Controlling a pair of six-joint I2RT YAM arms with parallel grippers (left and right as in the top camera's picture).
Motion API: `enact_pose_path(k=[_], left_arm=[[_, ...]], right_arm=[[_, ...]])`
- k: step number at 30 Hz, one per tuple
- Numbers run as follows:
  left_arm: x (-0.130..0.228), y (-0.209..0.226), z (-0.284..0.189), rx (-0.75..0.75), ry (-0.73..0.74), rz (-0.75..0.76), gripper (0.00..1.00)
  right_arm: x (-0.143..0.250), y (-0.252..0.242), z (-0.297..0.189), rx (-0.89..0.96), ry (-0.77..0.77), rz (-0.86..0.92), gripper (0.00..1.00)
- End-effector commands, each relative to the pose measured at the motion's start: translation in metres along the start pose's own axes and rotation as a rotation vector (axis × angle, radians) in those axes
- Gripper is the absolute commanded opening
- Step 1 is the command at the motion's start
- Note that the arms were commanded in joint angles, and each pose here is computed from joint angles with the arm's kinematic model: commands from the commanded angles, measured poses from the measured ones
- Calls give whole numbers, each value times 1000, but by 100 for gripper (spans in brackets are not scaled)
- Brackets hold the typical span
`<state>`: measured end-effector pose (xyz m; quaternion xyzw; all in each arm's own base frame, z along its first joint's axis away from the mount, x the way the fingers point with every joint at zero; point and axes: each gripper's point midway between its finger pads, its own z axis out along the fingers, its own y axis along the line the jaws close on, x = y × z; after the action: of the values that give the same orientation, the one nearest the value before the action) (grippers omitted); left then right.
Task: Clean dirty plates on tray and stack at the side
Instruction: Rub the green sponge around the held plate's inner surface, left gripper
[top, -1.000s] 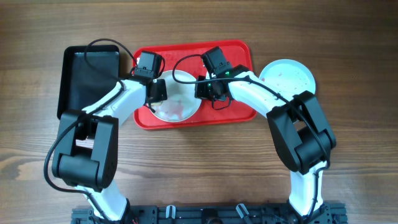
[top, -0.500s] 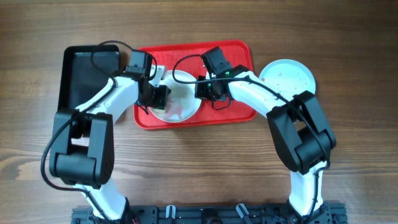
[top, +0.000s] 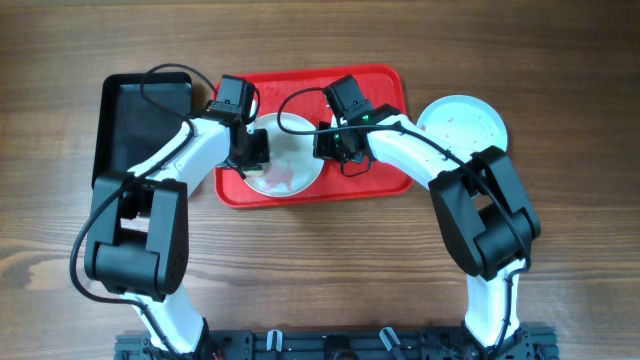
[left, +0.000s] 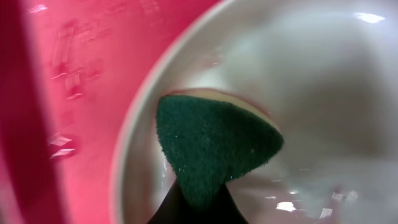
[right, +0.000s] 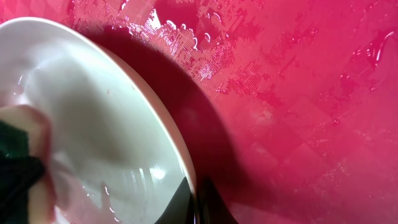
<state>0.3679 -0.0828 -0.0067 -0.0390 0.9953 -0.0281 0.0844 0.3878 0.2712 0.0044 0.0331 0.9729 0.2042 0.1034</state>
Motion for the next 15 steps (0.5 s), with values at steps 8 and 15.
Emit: enact_pose_path(k=[8,15], left_arm=[[96,3,38,82,440,55,4],[61,-26,47,244,289,105,4]], right_arm=[[1,-19,9,55,4,39,4],[1,-19,9,55,4,36,4]])
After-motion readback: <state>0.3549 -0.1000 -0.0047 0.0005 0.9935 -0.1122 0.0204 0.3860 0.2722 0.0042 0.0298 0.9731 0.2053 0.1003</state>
